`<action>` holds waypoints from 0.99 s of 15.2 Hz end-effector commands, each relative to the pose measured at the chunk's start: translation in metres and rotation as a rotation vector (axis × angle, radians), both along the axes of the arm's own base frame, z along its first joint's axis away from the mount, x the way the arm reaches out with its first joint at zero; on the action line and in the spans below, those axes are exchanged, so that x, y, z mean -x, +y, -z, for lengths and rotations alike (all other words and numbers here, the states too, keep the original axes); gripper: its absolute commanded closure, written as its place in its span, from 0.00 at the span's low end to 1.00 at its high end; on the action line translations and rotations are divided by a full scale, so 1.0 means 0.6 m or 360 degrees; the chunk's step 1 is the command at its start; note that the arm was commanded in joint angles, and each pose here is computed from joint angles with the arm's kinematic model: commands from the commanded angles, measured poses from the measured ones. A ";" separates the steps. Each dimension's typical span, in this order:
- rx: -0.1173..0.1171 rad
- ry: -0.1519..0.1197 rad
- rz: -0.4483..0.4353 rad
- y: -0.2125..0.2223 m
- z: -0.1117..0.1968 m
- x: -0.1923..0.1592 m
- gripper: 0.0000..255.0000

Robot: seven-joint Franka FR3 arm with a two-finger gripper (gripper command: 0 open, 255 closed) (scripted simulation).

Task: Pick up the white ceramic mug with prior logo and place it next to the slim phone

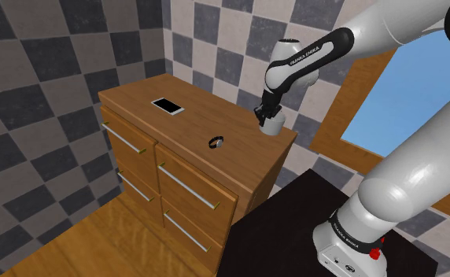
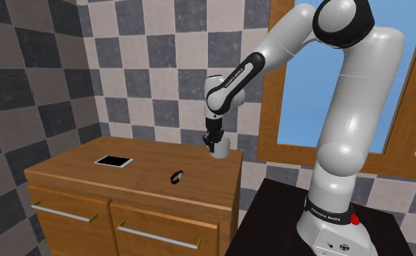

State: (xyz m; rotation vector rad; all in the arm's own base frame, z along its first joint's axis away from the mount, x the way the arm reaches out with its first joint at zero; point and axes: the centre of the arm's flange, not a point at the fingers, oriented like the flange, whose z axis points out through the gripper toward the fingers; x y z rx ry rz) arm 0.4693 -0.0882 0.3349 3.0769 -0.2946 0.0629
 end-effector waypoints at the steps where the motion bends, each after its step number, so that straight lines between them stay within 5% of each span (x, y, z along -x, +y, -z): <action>1: 0.0000 0.0000 0.0000 0.000 0.000 0.000 1.00; 7: 0.0000 0.0000 0.0000 0.000 0.000 0.000 1.00; 15: 0.0000 0.0000 0.0000 0.000 -0.070 0.000 1.00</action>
